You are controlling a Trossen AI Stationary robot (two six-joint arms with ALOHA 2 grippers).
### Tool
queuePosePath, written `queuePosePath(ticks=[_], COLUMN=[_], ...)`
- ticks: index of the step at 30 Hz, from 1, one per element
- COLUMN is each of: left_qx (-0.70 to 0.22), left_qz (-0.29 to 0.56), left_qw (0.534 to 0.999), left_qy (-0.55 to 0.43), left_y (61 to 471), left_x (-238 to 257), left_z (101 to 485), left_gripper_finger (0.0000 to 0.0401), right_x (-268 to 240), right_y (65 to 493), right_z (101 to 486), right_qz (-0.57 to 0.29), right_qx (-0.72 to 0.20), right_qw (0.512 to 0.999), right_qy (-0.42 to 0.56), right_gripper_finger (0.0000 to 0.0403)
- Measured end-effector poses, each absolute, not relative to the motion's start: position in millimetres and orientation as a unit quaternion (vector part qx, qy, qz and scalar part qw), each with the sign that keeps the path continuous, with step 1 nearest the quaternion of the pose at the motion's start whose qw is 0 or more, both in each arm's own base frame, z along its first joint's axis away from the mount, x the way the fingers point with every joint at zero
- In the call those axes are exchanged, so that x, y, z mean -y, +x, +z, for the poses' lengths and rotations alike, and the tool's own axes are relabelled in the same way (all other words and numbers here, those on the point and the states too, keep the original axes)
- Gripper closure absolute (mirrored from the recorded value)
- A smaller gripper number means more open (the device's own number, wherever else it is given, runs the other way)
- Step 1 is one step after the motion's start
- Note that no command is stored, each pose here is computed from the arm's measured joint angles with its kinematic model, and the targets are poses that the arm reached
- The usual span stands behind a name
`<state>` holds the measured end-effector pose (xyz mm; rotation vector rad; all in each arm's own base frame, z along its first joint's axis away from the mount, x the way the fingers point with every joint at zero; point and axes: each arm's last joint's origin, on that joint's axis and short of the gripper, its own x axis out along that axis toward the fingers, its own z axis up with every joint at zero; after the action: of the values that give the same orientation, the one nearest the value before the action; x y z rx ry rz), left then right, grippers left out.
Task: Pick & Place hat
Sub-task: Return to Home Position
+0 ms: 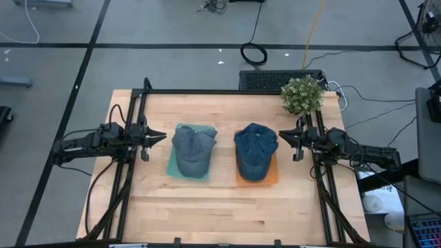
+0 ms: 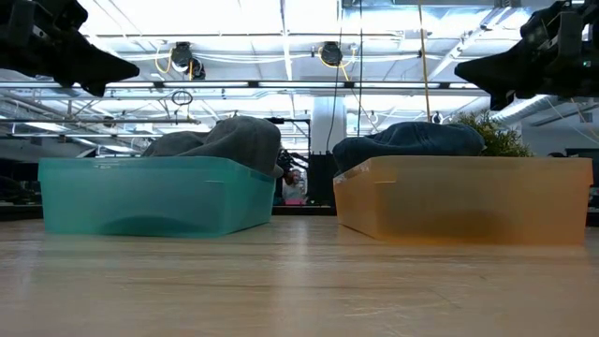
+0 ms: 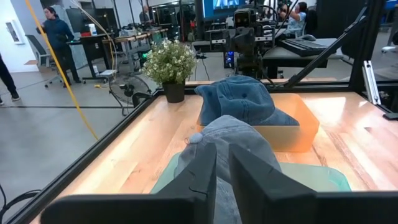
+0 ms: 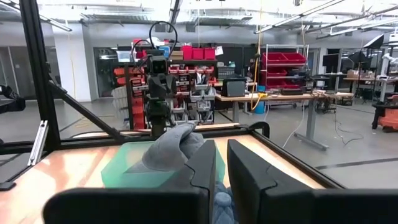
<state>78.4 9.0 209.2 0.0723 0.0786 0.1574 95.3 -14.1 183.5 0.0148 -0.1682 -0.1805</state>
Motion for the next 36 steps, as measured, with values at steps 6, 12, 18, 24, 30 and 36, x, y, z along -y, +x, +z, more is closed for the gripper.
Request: queuePosePath(ticks=[6, 12, 18, 24, 30, 36], left_qx=[-0.039, -0.039, -0.039, -0.039, -0.039, -0.039], left_qz=[0.079, 0.079, 0.079, 0.079, 0.079, 0.079], left_qw=[0.995, 0.995, 0.995, 0.995, 0.995, 0.995], left_qy=[0.036, 0.036, 0.037, 0.037, 0.037, 0.037], left_y=[78.4, 78.4, 78.4, 78.4, 78.4, 78.4], left_x=[-9.0, -9.0, -9.0, -9.0, -9.0, -9.0], left_z=[209.3, 209.3, 209.3, 209.3, 209.3, 209.3], left_gripper_finger=[0.0339, 0.0350, 0.0365, 0.0368, 0.0355, 0.0342], right_x=[14.1, 14.1, 14.1, 14.1, 14.1, 14.1], right_y=[95.3, 95.3, 95.3, 95.3, 95.3, 95.3], right_z=[183.6, 183.6, 183.4, 183.5, 183.2, 183.2], right_qz=[-0.090, -0.090, -0.090, -0.090, -0.090, -0.090], right_qx=[0.085, 0.085, 0.084, 0.084, 0.084, 0.084], right_qw=[0.992, 0.992, 0.992, 0.992, 0.992, 0.992], right_qy=[0.007, 0.007, 0.007, 0.007, 0.007, 0.007], right_gripper_finger=[0.0374, 0.0375, 0.0374, 0.0375, 0.0374, 0.0374])
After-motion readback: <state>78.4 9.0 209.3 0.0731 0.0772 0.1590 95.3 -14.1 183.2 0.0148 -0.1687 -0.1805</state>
